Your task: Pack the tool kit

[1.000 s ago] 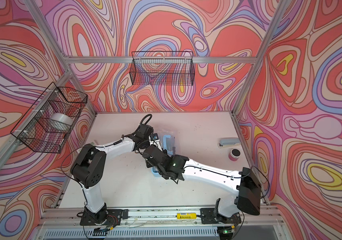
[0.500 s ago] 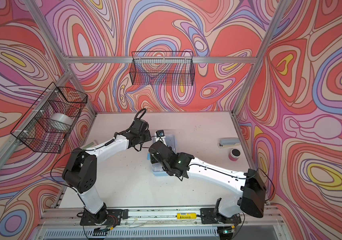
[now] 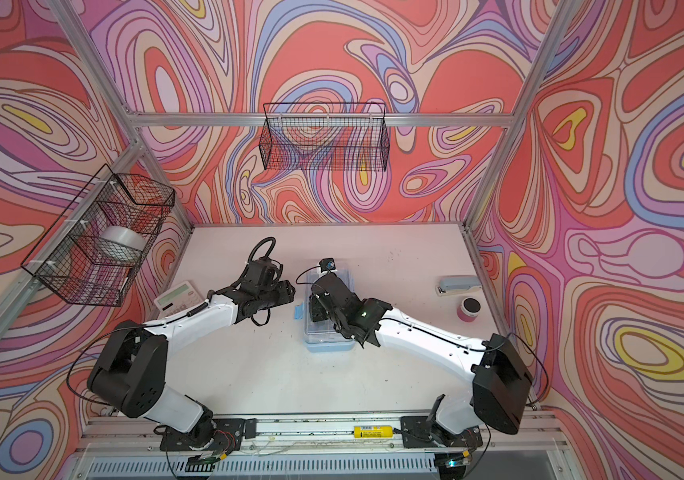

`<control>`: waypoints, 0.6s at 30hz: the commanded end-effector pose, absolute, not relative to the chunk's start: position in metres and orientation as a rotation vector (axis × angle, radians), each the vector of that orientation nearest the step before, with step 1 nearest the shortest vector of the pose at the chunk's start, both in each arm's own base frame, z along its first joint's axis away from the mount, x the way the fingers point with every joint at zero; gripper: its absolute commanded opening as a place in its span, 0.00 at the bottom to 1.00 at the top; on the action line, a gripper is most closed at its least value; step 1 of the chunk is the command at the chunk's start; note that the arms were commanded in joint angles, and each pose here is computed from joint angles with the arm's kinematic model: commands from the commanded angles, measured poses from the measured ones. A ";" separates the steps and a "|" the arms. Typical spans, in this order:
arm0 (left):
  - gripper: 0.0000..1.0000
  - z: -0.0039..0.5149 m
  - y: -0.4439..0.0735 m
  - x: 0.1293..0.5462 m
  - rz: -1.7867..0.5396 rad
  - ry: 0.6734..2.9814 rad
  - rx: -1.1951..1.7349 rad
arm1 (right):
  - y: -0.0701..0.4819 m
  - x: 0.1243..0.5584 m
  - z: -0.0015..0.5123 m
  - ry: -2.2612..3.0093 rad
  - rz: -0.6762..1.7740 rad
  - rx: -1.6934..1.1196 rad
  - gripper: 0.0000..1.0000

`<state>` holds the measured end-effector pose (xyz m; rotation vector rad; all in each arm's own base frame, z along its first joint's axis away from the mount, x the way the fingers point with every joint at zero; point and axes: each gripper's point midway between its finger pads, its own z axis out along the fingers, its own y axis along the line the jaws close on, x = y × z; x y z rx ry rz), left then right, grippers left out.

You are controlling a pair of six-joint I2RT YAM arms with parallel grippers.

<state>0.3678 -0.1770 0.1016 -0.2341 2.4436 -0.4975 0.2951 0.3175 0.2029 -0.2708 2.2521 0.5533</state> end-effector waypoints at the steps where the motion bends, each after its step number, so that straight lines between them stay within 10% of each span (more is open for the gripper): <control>1: 0.64 0.126 -0.185 0.364 -0.637 2.345 -0.171 | 0.329 0.290 0.200 2.250 0.623 -0.349 0.37; 18: 0.51 0.087 -0.178 0.327 -1.002 2.273 -0.249 | 0.325 0.295 0.198 2.261 0.619 -0.350 0.32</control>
